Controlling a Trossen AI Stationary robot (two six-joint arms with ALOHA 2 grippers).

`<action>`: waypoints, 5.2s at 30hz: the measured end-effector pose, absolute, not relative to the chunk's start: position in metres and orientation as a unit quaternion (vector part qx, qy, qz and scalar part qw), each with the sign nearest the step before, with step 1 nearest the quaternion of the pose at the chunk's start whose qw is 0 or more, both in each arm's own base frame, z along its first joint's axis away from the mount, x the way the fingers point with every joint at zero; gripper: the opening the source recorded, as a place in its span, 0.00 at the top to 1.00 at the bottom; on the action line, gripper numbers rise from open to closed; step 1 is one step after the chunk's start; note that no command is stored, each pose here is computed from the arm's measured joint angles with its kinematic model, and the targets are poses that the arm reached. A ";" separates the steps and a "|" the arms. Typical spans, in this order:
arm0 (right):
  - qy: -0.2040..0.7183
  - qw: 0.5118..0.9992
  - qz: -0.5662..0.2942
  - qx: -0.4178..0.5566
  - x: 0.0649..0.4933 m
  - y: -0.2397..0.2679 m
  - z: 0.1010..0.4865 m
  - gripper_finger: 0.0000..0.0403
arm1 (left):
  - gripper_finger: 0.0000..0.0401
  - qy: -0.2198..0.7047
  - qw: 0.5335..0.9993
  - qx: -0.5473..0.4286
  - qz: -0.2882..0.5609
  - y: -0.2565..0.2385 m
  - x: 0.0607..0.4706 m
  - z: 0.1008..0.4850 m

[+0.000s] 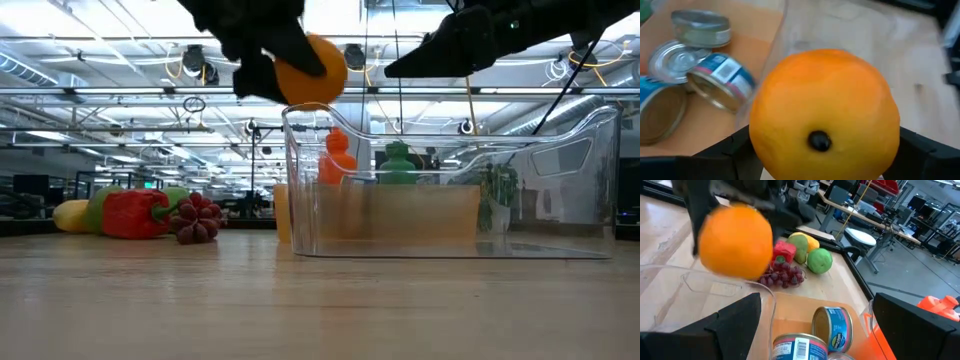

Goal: Pick & Place Food Item
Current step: Put the orange into the bottom transparent bin, then put the red bell pepper into the bottom transparent bin

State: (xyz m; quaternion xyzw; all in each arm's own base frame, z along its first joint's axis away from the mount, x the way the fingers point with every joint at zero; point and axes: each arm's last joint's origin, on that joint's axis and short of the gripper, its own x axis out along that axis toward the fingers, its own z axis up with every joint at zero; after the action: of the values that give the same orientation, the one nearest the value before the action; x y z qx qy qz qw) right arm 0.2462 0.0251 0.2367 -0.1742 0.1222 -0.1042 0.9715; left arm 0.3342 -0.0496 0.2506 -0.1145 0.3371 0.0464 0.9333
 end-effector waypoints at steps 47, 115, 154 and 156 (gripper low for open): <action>0.131 0.970 -0.103 -0.178 0.246 0.025 0.235 0.10 | 0.02 0.467 0.852 -0.092 0.217 -0.040 0.298 0.255; 0.099 0.989 -0.074 -0.085 0.248 0.028 0.239 0.10 | 0.28 0.293 0.939 -0.018 0.181 -0.032 0.227 0.286; 0.012 0.994 -0.096 -0.056 0.303 0.037 0.205 0.34 | 0.30 0.169 0.977 0.024 0.128 -0.043 0.325 0.238; 0.011 0.995 -0.087 -0.056 0.301 0.041 0.208 0.34 | 0.27 0.171 0.977 0.022 0.125 -0.044 0.323 0.239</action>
State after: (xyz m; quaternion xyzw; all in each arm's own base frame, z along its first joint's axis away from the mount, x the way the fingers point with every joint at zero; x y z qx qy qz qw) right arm 0.3010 0.0407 0.2078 -0.0560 0.0108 -0.0868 0.9946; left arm 0.3234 -0.0438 0.2390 0.0215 0.1710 0.1248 0.9771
